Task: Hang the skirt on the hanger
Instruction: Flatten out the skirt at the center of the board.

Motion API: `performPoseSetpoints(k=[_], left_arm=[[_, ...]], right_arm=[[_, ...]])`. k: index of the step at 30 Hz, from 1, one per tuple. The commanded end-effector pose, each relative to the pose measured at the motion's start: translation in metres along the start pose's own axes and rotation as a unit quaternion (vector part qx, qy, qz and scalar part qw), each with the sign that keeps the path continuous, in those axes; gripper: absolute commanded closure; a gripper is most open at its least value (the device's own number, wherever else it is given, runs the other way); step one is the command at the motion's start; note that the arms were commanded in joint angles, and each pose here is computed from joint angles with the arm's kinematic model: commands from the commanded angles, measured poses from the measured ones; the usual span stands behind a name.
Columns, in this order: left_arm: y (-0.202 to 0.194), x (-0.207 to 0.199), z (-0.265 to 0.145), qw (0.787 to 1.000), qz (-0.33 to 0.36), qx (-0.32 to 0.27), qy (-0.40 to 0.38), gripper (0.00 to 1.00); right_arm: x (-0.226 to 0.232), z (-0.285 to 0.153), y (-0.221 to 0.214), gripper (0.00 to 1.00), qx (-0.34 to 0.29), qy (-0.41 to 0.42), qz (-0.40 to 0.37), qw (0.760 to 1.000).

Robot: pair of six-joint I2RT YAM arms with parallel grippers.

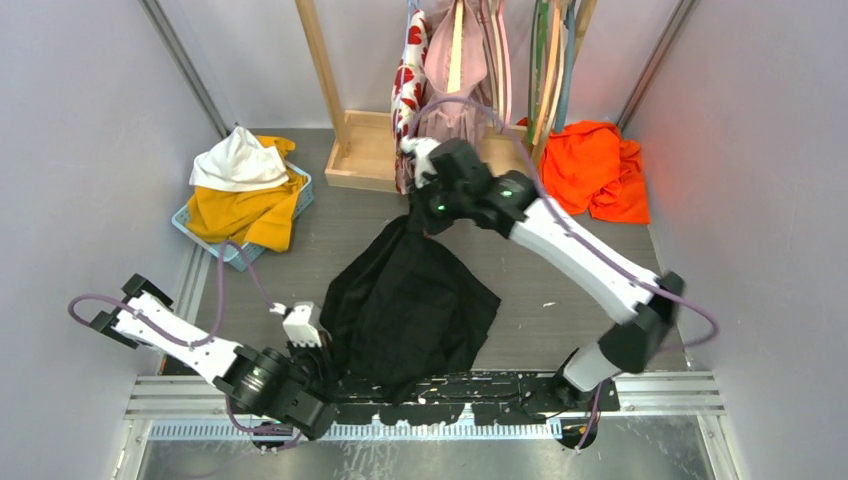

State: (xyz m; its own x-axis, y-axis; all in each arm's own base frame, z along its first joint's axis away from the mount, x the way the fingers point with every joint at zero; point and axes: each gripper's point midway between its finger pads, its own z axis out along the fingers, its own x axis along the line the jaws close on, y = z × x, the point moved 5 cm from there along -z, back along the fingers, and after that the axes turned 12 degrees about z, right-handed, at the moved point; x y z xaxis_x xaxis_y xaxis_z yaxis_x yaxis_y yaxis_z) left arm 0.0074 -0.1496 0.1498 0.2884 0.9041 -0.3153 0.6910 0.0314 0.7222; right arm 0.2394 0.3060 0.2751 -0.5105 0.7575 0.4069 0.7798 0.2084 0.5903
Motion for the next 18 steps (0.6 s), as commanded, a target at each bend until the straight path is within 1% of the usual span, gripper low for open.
performPoseSetpoints(k=[1, 4, 5, 6, 8, 10, 13, 15, 18], left_arm=[[0.06, 0.008, -0.01, 0.995, -0.015, -0.094, 0.005, 0.92], [0.093, 0.012, -0.019, 0.994, 0.014, -0.112, 0.018, 0.92], [0.103, 0.012, -0.021, 0.993, 0.022, -0.114, 0.023, 0.92], [0.114, 0.011, -0.021, 0.992, 0.015, -0.119, 0.033, 0.91], [0.135, -0.002, -0.02, 0.992, 0.021, -0.122, 0.027, 0.91], [0.151, -0.005, -0.014, 0.992, 0.036, -0.111, 0.045, 0.91], [0.173, -0.001, 0.0, 0.992, 0.049, -0.087, 0.072, 0.91], [0.198, 0.013, 0.005, 0.99, 0.025, -0.105, 0.09, 0.91], [0.237, 0.029, -0.002, 0.984, 0.012, -0.138, 0.108, 0.91]], right_arm=[[-0.009, -0.052, 0.027, 0.99, -0.11, -0.008, 0.035, 0.993], [-0.009, -0.071, 0.049, 0.99, -0.156, 0.011, 0.046, 0.987], [-0.007, -0.073, 0.056, 0.99, -0.163, 0.019, 0.045, 0.985], [-0.005, -0.075, 0.062, 0.99, -0.168, 0.032, 0.045, 0.984], [0.001, -0.078, 0.079, 0.99, -0.184, 0.056, 0.046, 0.98], [0.011, -0.078, 0.095, 0.99, -0.196, 0.079, 0.042, 0.976], [0.02, -0.077, 0.12, 0.99, -0.217, 0.093, 0.036, 0.971], [0.024, -0.077, 0.139, 0.99, -0.234, 0.102, 0.035, 0.966], [0.029, -0.081, 0.167, 0.99, -0.261, 0.115, 0.038, 0.958]])
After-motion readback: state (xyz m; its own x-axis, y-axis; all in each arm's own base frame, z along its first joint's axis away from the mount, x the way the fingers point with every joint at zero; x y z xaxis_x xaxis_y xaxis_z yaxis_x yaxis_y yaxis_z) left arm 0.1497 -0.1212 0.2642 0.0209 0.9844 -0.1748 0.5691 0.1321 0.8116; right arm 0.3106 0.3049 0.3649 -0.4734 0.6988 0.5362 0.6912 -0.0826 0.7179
